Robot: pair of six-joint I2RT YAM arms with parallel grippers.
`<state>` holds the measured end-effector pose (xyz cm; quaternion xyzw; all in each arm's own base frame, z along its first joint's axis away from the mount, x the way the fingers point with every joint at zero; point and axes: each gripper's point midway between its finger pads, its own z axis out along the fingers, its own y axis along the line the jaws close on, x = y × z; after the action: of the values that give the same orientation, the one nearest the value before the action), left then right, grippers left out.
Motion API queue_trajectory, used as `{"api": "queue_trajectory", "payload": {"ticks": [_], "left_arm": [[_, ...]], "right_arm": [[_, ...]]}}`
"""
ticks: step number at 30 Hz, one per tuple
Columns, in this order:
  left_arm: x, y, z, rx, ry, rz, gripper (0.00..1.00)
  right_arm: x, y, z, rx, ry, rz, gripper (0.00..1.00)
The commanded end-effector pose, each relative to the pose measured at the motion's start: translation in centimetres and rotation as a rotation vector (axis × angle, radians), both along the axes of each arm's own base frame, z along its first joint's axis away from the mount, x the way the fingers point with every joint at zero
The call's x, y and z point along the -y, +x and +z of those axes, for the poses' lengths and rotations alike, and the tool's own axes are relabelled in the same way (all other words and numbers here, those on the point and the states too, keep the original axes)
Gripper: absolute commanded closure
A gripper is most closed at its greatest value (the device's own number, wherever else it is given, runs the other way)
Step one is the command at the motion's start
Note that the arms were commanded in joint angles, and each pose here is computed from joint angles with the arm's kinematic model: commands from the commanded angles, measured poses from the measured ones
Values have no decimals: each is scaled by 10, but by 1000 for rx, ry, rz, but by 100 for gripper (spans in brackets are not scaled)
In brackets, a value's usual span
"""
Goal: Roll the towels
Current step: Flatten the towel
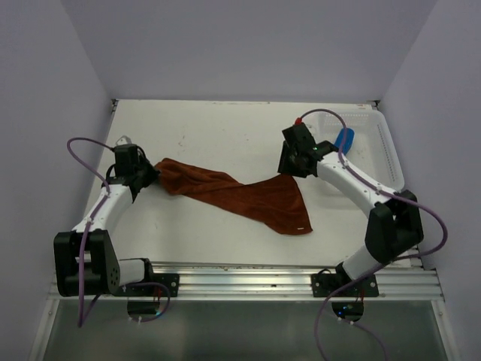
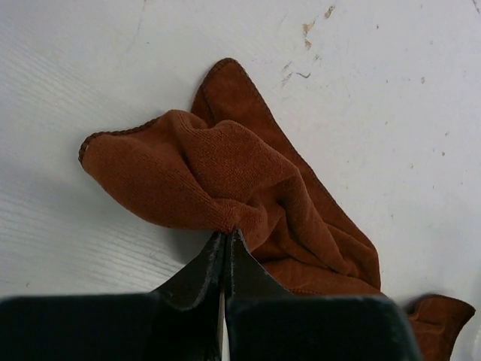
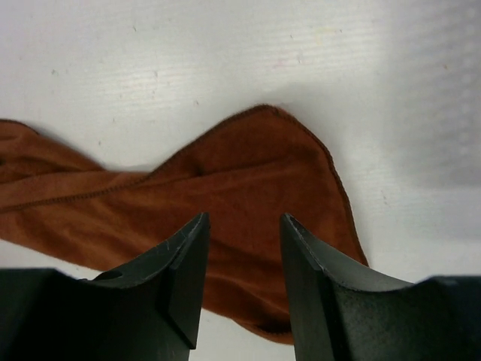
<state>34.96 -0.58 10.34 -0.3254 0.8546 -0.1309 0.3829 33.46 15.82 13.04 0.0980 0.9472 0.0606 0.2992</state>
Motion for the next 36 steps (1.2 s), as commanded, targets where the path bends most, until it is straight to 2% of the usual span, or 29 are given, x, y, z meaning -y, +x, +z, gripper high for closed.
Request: {"api": "queue_trajectory", "payload": {"ticks": [1,10,18,25,33,36], "left_arm": [[2,0,1,21,1,-30,100],[12,-9,-17,-6,-39,-70,100],[15,-14,-26,-19,-42,-87,100],[18,-12,-29,-27,-54,-102,100],[17,-9,-28,-28,-51,-103,100],[17,-8,-25,-25,-45,-107,100]], "right_arm": [[-10,39,0,41,-14,-33,54],[-15,75,-49,-63,-135,-71,52],[-2,83,-46,-34,-221,-75,50],[1,84,-37,-4,-279,91,50],[11,79,-49,-37,-251,200,61],[11,78,-52,-44,-219,249,62]]}}
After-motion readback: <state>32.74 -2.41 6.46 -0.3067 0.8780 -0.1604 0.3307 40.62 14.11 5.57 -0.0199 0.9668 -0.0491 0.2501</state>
